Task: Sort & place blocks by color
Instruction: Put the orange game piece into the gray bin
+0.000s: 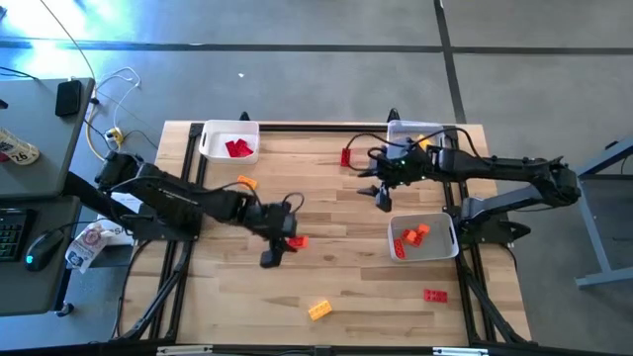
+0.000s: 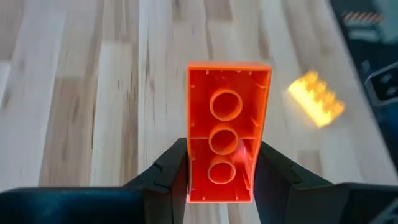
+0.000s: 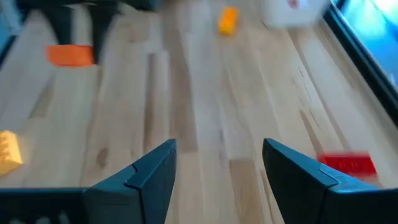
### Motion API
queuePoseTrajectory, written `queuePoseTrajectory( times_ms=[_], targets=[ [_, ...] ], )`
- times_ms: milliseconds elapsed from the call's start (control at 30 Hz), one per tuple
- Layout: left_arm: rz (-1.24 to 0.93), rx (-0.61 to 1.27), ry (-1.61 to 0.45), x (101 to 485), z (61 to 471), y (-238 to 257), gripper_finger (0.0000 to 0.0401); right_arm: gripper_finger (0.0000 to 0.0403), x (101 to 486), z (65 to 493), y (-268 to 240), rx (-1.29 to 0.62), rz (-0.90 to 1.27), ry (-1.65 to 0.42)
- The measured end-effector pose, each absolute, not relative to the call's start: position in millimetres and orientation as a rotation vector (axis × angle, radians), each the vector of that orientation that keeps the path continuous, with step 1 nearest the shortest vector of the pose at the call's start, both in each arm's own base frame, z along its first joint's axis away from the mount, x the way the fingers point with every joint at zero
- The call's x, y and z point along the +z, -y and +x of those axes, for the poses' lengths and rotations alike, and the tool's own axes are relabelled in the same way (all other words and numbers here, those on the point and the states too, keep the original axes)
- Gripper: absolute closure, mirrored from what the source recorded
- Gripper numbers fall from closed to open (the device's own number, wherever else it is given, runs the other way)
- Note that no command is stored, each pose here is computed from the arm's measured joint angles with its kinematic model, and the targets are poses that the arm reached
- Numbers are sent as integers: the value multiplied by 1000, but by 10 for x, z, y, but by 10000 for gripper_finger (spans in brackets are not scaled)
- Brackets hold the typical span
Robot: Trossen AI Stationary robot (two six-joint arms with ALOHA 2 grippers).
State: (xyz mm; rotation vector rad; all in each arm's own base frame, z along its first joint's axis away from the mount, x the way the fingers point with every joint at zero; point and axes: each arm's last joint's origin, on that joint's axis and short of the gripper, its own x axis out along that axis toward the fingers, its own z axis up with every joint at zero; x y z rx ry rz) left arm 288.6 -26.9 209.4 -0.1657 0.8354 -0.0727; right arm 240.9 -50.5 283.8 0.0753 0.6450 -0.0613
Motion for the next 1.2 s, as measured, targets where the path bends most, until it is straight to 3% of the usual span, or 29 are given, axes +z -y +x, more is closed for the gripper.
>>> queuePoseTrajectory(
  times_ms=[533,667,1200],
  targets=[
    [-277,-287,-509,2333,3059,-302,289,179,2908,2760,177,218,-173,-386],
    [-301,-355,-462,2417,3069,-420,289,179,2883,2869,100,327,-221,-314],
    [-341,-475,-405,2610,3135,-573,288,179,2893,3099,-28,427,-313,-96]
  ],
)
